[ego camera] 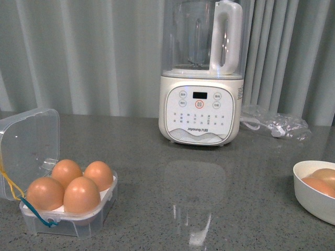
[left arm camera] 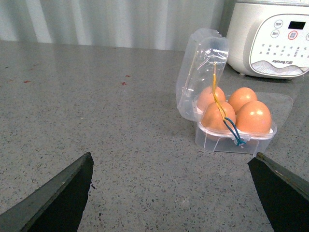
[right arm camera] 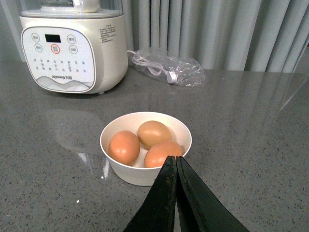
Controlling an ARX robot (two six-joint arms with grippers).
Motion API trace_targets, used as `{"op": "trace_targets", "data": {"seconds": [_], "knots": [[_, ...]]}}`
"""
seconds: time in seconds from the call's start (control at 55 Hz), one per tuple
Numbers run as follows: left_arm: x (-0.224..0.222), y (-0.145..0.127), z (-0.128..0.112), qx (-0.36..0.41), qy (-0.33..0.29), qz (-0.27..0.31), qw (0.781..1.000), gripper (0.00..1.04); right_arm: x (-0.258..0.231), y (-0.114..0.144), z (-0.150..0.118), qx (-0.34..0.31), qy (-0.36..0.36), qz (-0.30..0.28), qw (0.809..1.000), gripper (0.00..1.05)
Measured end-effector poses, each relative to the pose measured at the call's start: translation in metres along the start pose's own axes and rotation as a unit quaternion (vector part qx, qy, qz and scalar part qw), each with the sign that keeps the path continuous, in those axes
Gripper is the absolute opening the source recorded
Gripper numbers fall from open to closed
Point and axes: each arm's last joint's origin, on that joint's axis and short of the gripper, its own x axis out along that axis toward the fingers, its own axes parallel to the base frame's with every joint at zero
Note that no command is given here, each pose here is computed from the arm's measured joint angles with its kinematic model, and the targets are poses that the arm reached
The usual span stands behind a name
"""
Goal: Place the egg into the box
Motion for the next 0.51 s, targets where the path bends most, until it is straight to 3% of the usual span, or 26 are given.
{"op": "trace_targets", "data": {"seconds": [0.509], "knots": [[0.0,0.0,0.0,0.0,0.0,0.0,1.0,0.98,-0.019,0.0,-0.019,0.0,0.001,0.0,1.0,0.03]]}}
